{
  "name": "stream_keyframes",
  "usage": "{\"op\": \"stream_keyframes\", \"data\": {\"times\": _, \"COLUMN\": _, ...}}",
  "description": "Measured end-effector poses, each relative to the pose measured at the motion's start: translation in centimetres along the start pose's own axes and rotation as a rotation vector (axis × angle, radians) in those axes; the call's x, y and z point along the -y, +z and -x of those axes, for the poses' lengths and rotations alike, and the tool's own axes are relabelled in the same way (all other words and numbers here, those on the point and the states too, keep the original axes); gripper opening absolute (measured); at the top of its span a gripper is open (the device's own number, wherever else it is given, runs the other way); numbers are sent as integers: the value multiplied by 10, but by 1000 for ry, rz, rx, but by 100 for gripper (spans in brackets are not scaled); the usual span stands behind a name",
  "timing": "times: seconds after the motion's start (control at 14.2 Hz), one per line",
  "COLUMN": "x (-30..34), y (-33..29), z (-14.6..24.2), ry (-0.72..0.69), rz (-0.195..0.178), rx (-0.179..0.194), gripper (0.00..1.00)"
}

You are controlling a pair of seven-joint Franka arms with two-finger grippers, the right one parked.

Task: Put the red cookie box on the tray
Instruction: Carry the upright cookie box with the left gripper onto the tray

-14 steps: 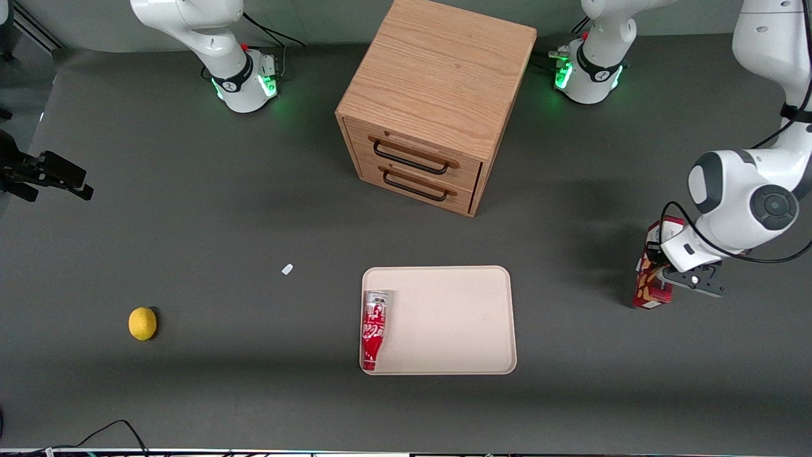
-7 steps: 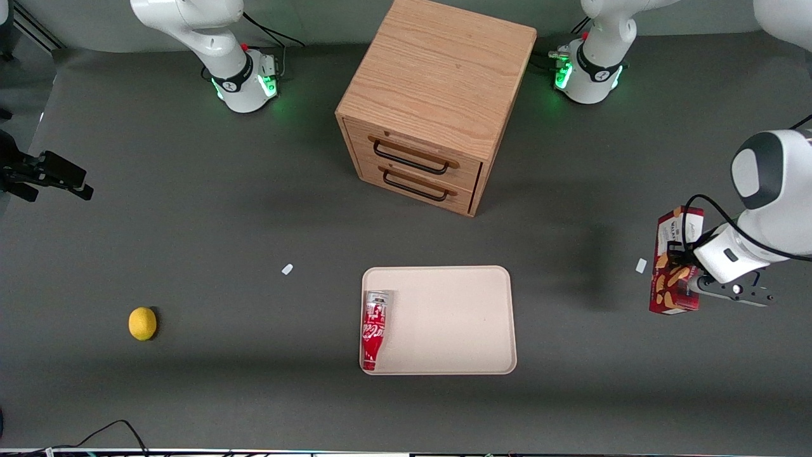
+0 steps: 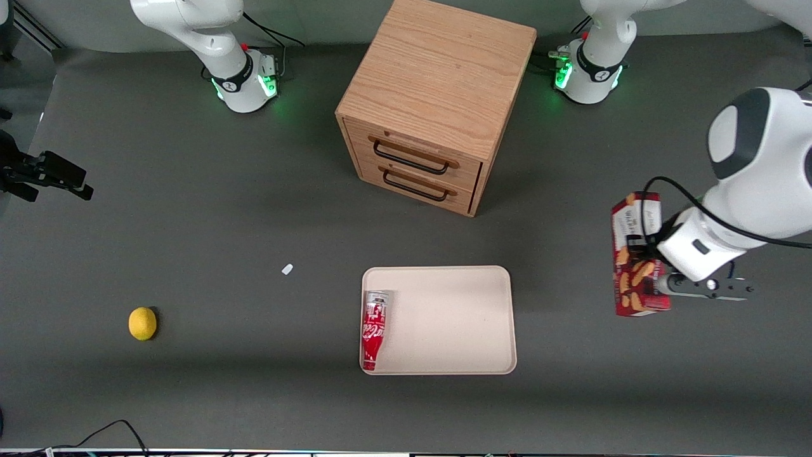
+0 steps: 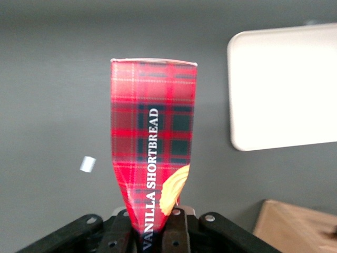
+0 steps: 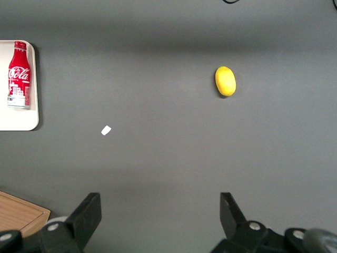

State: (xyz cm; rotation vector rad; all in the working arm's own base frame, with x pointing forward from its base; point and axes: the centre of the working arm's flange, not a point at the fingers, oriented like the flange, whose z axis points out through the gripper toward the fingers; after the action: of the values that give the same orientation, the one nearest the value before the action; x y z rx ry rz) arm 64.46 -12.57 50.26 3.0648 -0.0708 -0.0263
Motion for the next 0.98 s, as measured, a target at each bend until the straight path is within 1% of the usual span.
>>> {"op": "stream_keyframes", "data": {"times": 0.14, "x": -36, "y": 10, "z": -7, "ry": -39, "rz": 38, "rx": 9, "gripper": 16}}
{"op": "stream_keyframes", "data": {"times": 0.35, "x": -99, "y": 57, "z": -23, "ry": -60, "rz": 66, "rx": 36, "gripper": 16}}
{"op": "stream_keyframes", "data": {"times": 0.49, "x": -129, "y": 99, "z": -32, "ry": -50, "rz": 68, "rx": 32, "gripper": 16}}
{"op": "stream_keyframes", "data": {"times": 0.63, "x": -145, "y": 139, "z": -39, "ry": -31, "rz": 53, "rx": 22, "gripper": 16}}
{"op": "stream_keyframes", "data": {"times": 0.77, "x": -154, "y": 172, "z": -44, "ry": -33, "rz": 40, "rx": 6, "gripper": 16}}
{"op": "stream_keyframes", "data": {"times": 0.98, "x": -156, "y": 204, "z": -51, "ry": -42, "rz": 38, "rx": -16, "gripper": 16}}
